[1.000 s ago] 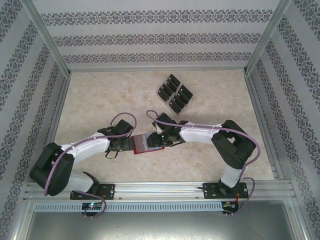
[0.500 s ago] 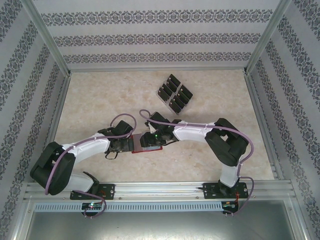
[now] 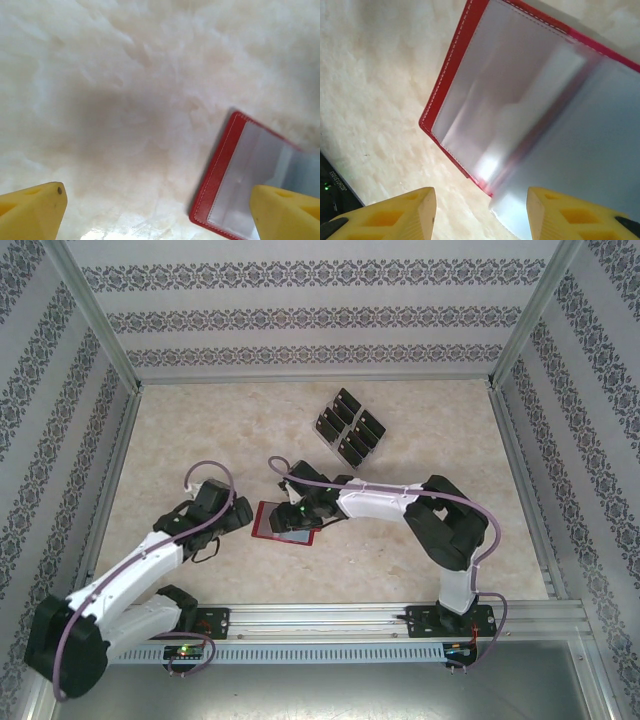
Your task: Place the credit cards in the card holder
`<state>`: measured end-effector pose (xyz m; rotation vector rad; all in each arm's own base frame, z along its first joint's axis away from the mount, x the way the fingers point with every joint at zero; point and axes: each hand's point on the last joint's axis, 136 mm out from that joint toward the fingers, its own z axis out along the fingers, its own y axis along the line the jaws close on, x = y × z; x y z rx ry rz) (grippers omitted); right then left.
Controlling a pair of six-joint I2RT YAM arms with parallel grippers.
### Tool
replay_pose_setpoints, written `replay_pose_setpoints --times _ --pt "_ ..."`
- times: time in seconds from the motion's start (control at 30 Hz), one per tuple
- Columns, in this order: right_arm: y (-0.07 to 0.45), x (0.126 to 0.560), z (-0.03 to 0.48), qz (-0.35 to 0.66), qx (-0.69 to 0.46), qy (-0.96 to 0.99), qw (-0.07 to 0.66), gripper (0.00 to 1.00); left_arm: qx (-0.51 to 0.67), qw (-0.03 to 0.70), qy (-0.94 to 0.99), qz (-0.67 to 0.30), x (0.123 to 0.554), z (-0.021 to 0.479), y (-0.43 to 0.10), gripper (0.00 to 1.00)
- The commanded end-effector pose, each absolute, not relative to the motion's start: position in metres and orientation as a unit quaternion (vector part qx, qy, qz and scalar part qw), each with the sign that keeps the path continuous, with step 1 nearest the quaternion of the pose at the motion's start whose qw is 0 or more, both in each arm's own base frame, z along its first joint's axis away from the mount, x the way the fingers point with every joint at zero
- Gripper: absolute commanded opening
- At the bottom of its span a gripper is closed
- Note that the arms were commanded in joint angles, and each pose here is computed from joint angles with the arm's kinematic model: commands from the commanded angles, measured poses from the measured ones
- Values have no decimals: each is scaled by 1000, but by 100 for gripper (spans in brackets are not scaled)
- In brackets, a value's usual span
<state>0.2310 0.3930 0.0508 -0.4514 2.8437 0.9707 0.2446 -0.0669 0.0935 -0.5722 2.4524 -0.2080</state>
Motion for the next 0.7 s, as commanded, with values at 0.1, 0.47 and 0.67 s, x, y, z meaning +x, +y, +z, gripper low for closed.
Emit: replay_pose_setpoints --times 0.1,0.47,0.67 --pt "399 229 51 308 -148 939 41 52 -214 277 935 -60 237 84 -59 95" --pt "343 231 38 237 -121 961 76 52 -155 197 966 -59 249 47 -84 94" --pt "302 243 23 214 -91 969 78 52 -144 187 969 -67 250 48 -91 93"
